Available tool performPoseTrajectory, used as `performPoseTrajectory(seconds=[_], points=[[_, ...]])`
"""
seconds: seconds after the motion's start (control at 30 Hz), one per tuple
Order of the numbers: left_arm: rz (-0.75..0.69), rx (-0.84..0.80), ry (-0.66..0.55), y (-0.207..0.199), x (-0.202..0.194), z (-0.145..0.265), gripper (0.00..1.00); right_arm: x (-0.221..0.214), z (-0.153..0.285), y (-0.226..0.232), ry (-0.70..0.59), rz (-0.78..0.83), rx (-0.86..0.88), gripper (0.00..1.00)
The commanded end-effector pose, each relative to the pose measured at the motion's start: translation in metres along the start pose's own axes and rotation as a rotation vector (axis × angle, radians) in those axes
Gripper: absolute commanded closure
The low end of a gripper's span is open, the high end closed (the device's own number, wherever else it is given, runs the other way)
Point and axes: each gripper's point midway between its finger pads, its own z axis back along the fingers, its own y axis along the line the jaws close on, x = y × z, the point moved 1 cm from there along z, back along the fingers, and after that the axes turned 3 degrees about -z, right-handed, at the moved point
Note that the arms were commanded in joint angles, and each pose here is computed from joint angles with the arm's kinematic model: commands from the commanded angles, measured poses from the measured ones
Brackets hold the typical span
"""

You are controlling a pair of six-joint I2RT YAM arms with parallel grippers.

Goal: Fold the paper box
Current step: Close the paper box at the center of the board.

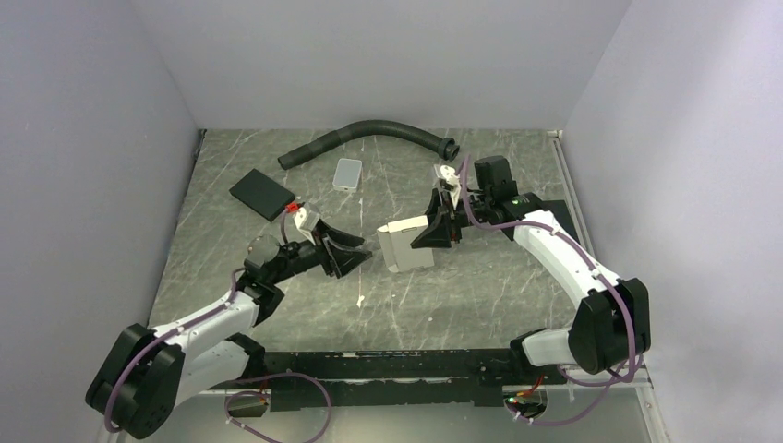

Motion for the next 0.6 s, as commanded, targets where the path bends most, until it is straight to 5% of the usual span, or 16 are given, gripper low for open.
performPoseTrajectory(seconds=[0.0, 0.57], points=[[-0.152, -0.075, -0.067, -0.010, 0.016, -0.005, 0.41, 0.013, 0.001, 0.004, -0.064, -0.009, 0.060, 1.00], [-0.735, -0.007, 0.073, 0.014, -0.041, -0.012, 0.34, 0.028, 0.008, 0.008, -0.127, -0.157, 0.130, 1.00]])
